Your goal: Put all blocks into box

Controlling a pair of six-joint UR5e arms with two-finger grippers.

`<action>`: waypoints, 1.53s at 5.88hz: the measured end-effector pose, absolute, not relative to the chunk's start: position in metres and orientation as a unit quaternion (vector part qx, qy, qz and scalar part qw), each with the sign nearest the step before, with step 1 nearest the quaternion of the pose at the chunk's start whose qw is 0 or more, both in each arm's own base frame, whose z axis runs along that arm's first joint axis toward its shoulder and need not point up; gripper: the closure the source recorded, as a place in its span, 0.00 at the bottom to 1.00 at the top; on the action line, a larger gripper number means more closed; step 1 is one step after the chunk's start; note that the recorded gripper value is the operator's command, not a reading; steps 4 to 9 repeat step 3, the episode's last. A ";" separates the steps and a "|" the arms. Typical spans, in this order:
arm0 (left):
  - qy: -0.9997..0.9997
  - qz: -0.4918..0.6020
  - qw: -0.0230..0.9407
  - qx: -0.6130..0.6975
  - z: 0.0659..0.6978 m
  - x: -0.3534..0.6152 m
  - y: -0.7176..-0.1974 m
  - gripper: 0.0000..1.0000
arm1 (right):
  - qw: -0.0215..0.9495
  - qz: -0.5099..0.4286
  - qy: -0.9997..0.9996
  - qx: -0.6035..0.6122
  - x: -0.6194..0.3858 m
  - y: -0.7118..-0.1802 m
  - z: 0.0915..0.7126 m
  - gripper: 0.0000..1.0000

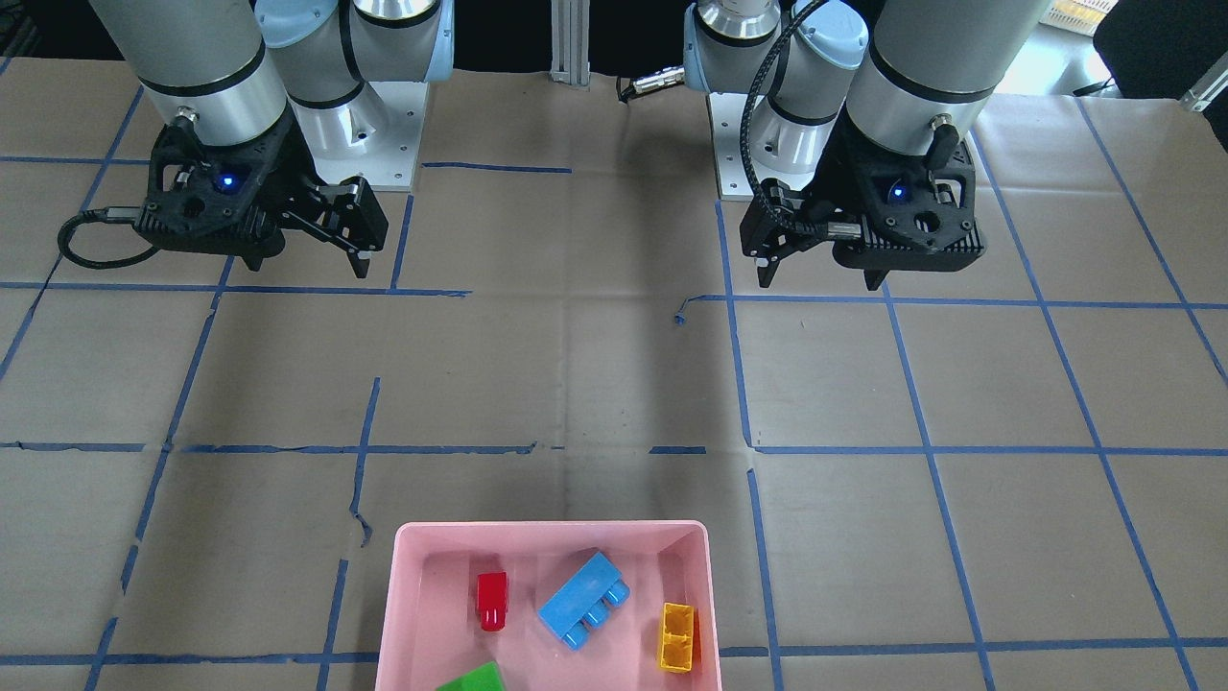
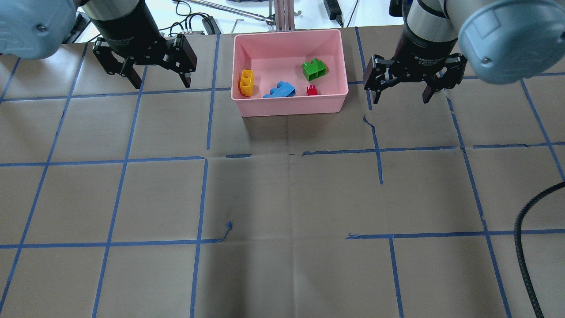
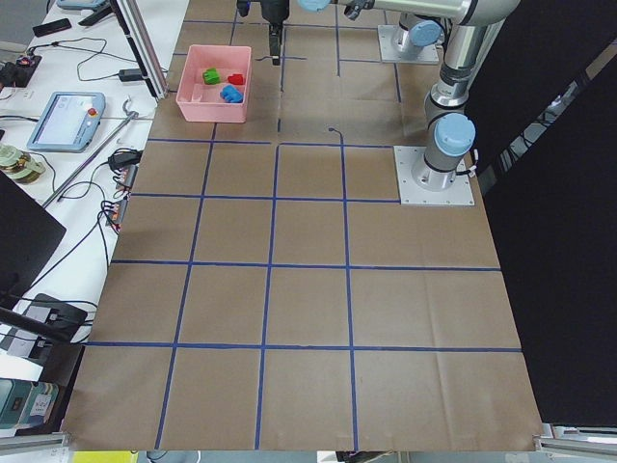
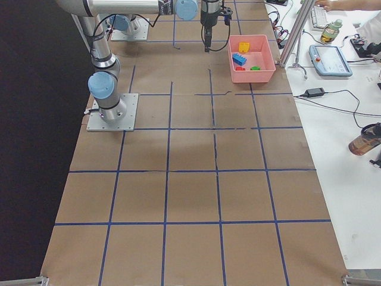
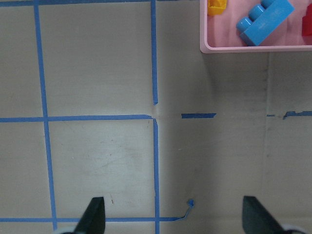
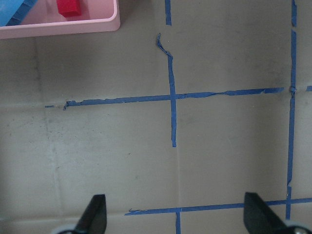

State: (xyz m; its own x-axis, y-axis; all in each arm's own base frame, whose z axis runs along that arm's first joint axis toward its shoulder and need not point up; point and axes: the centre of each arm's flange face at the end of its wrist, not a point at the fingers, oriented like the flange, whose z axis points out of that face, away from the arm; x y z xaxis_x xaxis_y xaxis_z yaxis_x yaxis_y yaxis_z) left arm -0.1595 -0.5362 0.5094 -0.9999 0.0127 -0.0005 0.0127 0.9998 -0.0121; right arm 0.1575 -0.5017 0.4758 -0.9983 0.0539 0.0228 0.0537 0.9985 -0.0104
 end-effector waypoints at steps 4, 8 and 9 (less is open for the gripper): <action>1.000 -0.007 0.001 0.007 0.510 -0.160 -0.536 0.00 | 0.013 0.006 -1.000 -0.026 0.158 -0.500 0.476 0.00; 1.000 -0.007 0.001 0.007 0.510 -0.160 -0.536 0.00 | 0.013 0.006 -1.000 -0.026 0.158 -0.500 0.476 0.00; 1.000 -0.007 0.001 0.007 0.510 -0.160 -0.536 0.00 | 0.013 0.006 -1.000 -0.026 0.158 -0.500 0.476 0.00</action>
